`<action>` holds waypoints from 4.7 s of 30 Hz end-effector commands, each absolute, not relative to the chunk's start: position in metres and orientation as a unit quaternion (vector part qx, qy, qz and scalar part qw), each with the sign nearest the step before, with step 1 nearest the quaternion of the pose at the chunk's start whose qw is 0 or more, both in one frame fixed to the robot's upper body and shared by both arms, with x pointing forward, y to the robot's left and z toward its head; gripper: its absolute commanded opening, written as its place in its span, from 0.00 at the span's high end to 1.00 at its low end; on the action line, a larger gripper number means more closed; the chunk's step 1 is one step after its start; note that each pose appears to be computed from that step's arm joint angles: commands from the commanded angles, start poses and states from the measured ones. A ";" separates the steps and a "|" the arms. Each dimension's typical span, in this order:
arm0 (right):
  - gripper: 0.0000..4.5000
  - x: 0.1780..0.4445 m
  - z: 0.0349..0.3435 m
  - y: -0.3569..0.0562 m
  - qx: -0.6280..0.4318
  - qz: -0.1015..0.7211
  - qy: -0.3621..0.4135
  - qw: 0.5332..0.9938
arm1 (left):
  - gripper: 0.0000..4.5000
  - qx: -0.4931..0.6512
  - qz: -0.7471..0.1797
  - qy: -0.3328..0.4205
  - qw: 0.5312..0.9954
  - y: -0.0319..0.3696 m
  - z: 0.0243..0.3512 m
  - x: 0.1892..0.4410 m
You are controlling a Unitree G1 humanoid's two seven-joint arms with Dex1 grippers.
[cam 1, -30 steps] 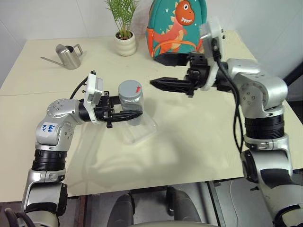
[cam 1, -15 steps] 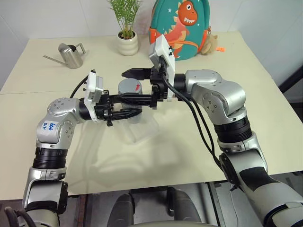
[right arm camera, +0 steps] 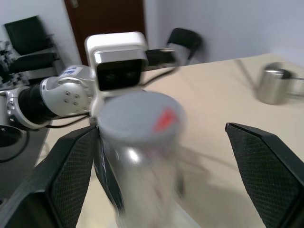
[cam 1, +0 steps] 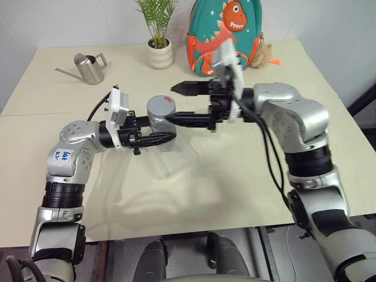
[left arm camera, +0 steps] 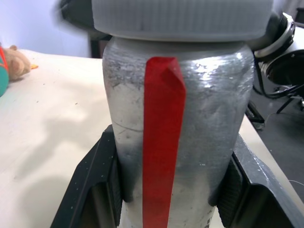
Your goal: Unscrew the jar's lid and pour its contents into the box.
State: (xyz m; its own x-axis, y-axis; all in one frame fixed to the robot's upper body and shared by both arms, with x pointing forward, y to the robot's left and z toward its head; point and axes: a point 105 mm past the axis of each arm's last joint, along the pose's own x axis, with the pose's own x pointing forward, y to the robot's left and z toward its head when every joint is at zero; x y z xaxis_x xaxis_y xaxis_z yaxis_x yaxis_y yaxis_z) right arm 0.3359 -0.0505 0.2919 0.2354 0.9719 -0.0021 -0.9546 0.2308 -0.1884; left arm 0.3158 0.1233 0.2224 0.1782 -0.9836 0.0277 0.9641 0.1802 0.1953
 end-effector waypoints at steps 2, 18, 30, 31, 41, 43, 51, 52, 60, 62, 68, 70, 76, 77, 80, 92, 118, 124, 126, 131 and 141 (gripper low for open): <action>0.01 0.338 0.308 -0.082 -0.080 0.581 -0.089 0.805 | 0.55 0.082 -0.644 -0.097 0.754 0.122 0.231 0.308; 0.01 0.296 0.314 -0.014 -0.061 0.679 -0.106 0.724 | 0.55 0.084 -0.643 -0.093 0.755 0.122 0.231 0.308; 0.01 0.295 0.302 0.015 -0.068 0.692 -0.076 0.714 | 0.55 0.082 -0.644 -0.093 0.755 0.120 0.231 0.308; 0.01 0.296 0.302 0.015 -0.068 0.692 -0.076 0.715 | 0.55 0.081 -0.644 -0.093 0.755 0.120 0.231 0.308; 0.44 0.296 0.302 0.015 -0.065 0.696 -0.075 0.712 | 0.55 0.077 -0.645 -0.093 0.755 0.119 0.230 0.307; 0.44 0.296 0.301 0.015 -0.066 0.694 -0.074 0.713 | 0.55 0.077 -0.645 -0.093 0.755 0.119 0.230 0.307; 0.44 0.291 0.353 -0.010 0.104 0.702 -0.135 0.691 | 0.55 0.075 -0.644 -0.089 0.756 0.121 0.227 0.306; 0.44 0.293 0.356 -0.016 0.117 0.696 -0.139 0.695 | 0.55 0.075 -0.644 -0.088 0.756 0.122 0.226 0.307; 0.44 0.335 0.296 -0.093 0.005 0.519 -0.127 0.845 | 0.55 0.072 -0.624 -0.090 0.773 0.137 0.229 0.310; 0.44 0.347 0.261 -0.127 -0.033 0.452 -0.112 0.884 | 0.55 0.068 -0.616 -0.091 0.779 0.142 0.232 0.312; 0.44 0.357 0.168 -0.198 -0.096 0.317 -0.072 0.941 | 0.55 0.061 -0.605 -0.090 0.789 0.150 0.233 0.318; 0.44 0.357 0.152 -0.206 -0.096 0.299 -0.065 0.947 | 0.55 0.060 -0.605 -0.089 0.789 0.151 0.233 0.319; 0.07 0.354 0.138 -0.217 -0.037 0.284 -0.066 0.956 | 0.55 0.060 -0.616 -0.077 0.781 0.151 0.234 0.319; 0.01 0.353 0.138 -0.217 -0.035 0.286 -0.066 0.955 | 0.55 0.063 -0.616 -0.077 0.782 0.151 0.234 0.320; 0.01 0.347 0.150 -0.214 -0.039 0.307 -0.076 0.948 | 0.55 0.078 -0.611 -0.077 0.784 0.151 0.234 0.324; 0.01 0.285 0.235 -0.113 -0.060 0.561 -0.072 0.822 | 0.55 0.188 -0.559 -0.092 0.802 0.160 0.243 0.347; 0.01 0.282 0.215 -0.092 -0.102 0.578 -0.038 0.809 | 0.55 0.729 -0.226 -0.488 0.423 0.116 0.244 0.356; 0.01 0.283 0.216 -0.091 -0.096 0.572 -0.043 0.814 | 0.55 0.770 -0.127 -0.552 0.293 0.118 0.235 0.374; 0.01 0.282 0.215 -0.090 -0.092 0.571 -0.044 0.814 | 0.55 0.766 -0.116 -0.571 0.273 0.114 0.234 0.376; 0.01 0.282 0.216 -0.087 -0.085 0.570 -0.049 0.816 | 0.55 0.748 -0.071 -0.617 0.234 0.108 0.236 0.372; 0.01 0.284 0.218 -0.085 -0.074 0.568 -0.055 0.818 | 0.55 0.738 -0.013 -0.655 0.161 0.113 0.244 0.364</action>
